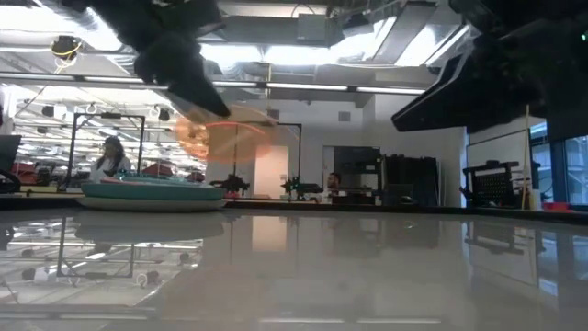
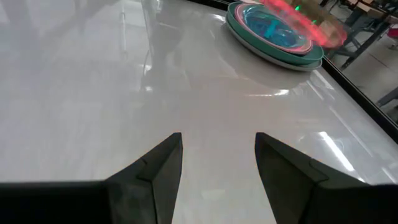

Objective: Stack plastic plates
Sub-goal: Stack the light orange plate on top of the light blue plate

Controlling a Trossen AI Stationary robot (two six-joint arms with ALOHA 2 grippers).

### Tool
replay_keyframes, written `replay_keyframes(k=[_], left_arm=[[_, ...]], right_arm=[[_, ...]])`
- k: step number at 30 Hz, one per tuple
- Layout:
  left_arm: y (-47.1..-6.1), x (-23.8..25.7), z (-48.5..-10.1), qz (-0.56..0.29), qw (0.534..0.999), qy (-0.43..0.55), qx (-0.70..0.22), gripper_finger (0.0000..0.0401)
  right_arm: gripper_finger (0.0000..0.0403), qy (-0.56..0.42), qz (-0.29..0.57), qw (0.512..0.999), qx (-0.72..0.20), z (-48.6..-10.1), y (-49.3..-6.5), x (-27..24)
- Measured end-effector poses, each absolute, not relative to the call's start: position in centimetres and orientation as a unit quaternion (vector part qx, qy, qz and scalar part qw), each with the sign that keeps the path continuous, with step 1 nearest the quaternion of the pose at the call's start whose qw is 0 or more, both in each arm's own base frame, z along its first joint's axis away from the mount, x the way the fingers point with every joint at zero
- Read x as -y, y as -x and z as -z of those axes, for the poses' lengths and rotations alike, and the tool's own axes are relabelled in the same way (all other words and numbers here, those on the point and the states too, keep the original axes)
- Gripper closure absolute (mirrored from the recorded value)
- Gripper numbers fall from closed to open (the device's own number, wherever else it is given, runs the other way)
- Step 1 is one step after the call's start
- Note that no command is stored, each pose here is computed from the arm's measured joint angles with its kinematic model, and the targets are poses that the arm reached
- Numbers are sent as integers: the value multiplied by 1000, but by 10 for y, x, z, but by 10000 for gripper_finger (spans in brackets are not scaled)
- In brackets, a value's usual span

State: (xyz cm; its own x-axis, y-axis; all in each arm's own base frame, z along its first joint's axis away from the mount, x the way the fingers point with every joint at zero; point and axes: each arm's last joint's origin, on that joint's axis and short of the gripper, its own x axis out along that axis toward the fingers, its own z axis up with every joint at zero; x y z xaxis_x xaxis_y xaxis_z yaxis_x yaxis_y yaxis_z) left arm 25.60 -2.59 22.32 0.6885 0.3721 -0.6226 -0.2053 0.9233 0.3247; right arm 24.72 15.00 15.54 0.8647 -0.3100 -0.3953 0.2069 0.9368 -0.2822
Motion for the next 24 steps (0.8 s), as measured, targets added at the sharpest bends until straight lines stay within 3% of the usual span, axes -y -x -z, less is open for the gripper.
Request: replay_keyframes(k=[8, 16, 24], left_arm=[[-190, -25, -206, -319, 884, -39, -341, 397], [-160, -51, -171, -385, 850, 11, -359, 397], [-150, -63, -160, -419, 827, 30, -373, 397]], right_arm=[[207, 118, 135, 958, -226, -155, -247, -150], [207, 124, 157, 954, -221, -155, -247, -147], [207, 112, 164, 953, -227, -153, -249, -143]])
